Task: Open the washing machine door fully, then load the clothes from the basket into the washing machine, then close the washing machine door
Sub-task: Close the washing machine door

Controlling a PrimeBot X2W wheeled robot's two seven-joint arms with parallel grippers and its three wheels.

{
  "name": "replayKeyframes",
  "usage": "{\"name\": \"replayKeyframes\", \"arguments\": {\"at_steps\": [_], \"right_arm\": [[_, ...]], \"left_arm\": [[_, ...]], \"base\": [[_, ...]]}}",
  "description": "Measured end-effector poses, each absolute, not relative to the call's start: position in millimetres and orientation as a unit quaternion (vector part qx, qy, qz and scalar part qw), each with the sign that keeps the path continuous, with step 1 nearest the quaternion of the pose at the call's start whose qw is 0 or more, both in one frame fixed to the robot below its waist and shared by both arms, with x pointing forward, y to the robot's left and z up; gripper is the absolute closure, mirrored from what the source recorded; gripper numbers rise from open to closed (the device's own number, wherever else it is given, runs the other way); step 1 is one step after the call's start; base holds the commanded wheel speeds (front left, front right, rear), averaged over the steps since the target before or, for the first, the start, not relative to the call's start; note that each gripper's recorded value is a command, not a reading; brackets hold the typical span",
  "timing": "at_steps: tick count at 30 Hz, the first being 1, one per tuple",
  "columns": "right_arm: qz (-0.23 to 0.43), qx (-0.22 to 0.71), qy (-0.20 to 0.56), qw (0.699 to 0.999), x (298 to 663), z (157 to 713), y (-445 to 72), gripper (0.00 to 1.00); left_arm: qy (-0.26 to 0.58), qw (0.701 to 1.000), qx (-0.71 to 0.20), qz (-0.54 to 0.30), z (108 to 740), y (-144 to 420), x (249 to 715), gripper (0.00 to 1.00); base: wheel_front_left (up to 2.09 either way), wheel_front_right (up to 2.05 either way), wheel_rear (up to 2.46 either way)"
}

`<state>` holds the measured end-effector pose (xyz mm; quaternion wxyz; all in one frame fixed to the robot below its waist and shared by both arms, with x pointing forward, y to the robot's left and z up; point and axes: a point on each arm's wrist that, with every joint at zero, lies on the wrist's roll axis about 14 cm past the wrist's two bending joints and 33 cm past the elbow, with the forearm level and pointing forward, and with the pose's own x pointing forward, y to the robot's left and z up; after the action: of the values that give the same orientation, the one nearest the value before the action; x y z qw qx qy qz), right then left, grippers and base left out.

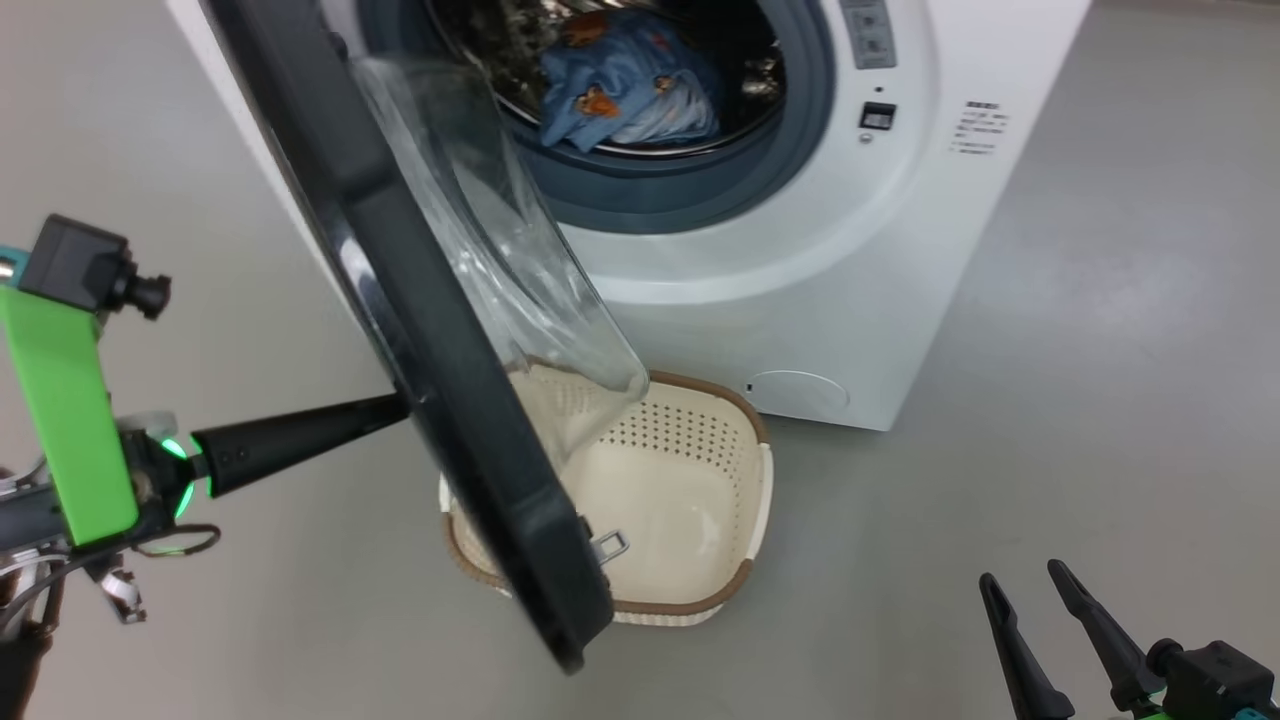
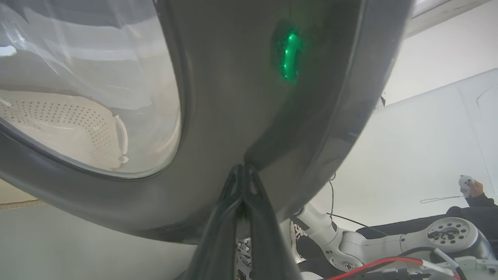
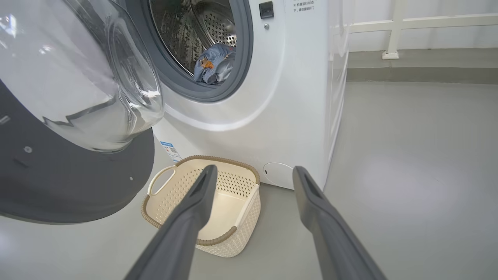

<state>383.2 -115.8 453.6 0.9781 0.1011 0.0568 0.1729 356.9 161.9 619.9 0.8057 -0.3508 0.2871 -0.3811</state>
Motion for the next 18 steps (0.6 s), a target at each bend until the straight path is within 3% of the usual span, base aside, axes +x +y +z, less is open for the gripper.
{"name": "replayKeyframes", "arguments": {"at_steps": [18], "right_arm": [[0.094, 0.099, 0.048, 0.989, 369, 456, -164, 0.00]], "left_arm": [[0.273, 0.769, -0.349, -0.461, 637, 96, 401, 1.00]], "base": [[0.00, 0.00, 0.00]]}}
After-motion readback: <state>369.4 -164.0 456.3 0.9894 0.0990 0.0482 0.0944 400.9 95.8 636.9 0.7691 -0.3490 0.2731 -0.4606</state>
